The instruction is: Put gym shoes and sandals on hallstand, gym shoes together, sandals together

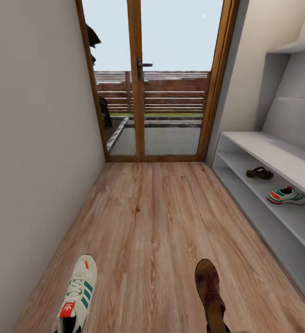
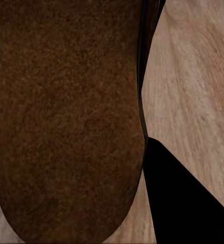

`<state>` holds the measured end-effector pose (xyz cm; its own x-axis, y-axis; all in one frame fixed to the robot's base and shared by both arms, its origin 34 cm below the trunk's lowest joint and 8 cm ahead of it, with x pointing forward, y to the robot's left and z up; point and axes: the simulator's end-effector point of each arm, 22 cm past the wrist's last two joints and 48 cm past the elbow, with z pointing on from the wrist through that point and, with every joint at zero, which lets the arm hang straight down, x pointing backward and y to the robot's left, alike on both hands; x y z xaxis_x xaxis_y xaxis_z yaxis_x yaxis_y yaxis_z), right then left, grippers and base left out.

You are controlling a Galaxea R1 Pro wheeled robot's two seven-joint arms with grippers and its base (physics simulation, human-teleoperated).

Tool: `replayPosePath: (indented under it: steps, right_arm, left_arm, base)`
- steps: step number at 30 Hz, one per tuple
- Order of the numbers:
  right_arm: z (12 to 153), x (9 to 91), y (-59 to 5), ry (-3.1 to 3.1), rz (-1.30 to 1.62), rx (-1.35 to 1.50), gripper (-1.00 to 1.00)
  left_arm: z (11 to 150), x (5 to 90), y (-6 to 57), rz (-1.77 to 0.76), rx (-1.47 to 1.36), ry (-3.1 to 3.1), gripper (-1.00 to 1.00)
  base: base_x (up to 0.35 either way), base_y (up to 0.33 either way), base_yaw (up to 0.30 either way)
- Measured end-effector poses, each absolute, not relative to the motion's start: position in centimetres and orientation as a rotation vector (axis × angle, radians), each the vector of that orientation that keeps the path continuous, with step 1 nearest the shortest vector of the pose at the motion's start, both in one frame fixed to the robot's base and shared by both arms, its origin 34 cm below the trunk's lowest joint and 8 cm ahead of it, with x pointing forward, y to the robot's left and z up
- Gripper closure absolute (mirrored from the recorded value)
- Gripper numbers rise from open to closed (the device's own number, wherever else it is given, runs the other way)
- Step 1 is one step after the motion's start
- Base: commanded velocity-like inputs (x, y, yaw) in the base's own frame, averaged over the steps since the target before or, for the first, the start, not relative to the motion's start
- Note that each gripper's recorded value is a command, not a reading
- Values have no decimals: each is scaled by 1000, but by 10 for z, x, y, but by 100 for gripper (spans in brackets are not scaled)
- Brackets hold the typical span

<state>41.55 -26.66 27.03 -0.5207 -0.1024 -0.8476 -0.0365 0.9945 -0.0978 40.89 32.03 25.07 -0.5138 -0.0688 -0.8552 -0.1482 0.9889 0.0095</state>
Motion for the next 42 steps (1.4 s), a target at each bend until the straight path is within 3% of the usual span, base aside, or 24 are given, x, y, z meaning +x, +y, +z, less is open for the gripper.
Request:
replayPosePath:
  steps: [32,42]
  right_arm:
    - [271,416,-266,2115,-82,-95,100]
    - [271,416,-266,2115,-81,-95,100]
  left_arm:
    - [251,409,320,99,-152,2112,100]
    - [251,409,320,99,-152,2112,100]
  base:
    - [338,0,-3]
    - [338,61,-227]
